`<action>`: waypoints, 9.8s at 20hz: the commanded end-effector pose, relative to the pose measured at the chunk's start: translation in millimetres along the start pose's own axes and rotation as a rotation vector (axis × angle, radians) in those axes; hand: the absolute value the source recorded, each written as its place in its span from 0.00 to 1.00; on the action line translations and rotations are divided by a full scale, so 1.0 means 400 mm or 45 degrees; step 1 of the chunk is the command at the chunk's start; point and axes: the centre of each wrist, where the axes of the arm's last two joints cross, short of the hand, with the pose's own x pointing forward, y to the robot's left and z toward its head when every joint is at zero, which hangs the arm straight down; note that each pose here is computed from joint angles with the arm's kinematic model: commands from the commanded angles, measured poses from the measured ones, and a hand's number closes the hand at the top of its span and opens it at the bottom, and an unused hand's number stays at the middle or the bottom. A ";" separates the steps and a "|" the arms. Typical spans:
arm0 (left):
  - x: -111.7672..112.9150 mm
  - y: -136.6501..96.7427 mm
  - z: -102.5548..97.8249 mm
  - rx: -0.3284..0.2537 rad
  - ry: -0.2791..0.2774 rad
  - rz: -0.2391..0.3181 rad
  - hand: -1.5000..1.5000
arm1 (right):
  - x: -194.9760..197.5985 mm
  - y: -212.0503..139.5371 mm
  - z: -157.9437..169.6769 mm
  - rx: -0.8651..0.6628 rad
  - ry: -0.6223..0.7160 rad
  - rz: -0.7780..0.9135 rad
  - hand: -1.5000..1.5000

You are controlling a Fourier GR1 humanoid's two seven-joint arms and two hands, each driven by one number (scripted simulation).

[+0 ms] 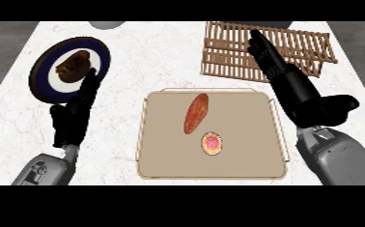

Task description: Pick the cupcake from the tray and place it in the tiered shelf

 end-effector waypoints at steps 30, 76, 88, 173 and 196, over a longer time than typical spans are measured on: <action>-0.128 0.142 0.065 -0.022 0.525 0.184 0.50 | 0.110 -0.064 0.299 0.046 0.586 0.492 0.00; -0.141 0.088 0.063 -0.033 0.527 0.196 0.50 | -0.138 0.352 0.093 -0.052 1.145 1.040 0.00; -0.124 0.124 0.024 -0.026 0.517 0.181 0.50 | -0.223 0.358 0.118 -0.070 1.078 1.021 0.00; -0.156 0.104 0.083 -0.059 0.532 0.196 0.50 | 0.344 -0.248 -0.389 -0.640 0.408 1.111 1.00; -0.151 0.061 0.057 -0.041 0.510 0.186 0.50 | 0.278 -0.334 -0.395 -0.831 0.318 0.729 0.00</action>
